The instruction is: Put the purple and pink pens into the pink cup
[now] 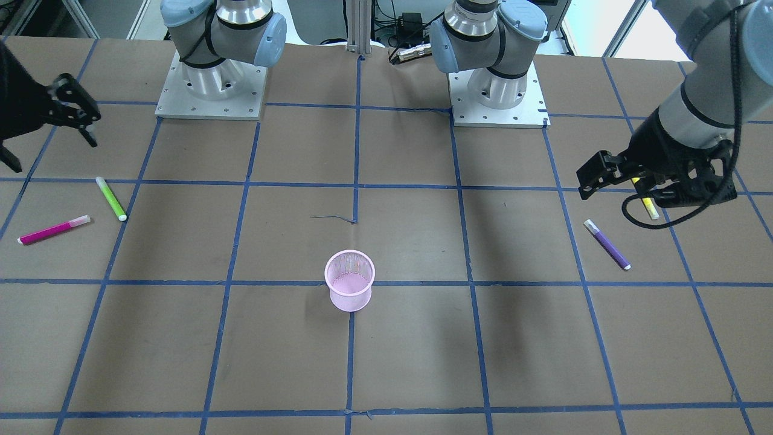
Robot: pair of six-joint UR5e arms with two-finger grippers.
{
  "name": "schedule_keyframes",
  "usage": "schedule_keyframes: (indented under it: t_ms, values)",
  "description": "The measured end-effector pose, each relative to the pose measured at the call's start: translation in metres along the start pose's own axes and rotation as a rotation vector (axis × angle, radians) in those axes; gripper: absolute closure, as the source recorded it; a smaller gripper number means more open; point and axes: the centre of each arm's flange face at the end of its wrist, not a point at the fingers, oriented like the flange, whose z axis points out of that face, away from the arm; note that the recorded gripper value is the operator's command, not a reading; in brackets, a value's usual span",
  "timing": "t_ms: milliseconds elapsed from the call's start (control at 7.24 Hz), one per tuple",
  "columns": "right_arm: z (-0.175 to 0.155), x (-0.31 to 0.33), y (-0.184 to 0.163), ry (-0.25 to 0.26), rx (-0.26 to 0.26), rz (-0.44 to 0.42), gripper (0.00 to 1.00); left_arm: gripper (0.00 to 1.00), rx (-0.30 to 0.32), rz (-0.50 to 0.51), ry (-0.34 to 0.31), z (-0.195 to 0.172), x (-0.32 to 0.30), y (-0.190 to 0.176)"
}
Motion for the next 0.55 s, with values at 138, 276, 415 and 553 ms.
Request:
schedule_keyframes:
  t_ms: [138,276,415,553]
  values:
    - [0.014,0.035,0.023,0.014,0.014,-0.057,0.00,0.00,0.000,-0.053,0.005,0.019,-0.032,-0.008]
    - [0.034,0.063,0.043,0.040,0.027,-0.118,0.00,0.00,0.003,-0.080,0.005,0.040,-0.055,-0.015]
    - [0.059,0.083,0.066,0.041,0.024,-0.148,0.00,0.00,0.007,-0.083,0.003,0.061,-0.067,-0.022]
    - [0.083,0.100,0.092,0.020,0.015,-0.160,0.00,0.00,0.007,-0.096,0.005,0.082,-0.079,-0.028]
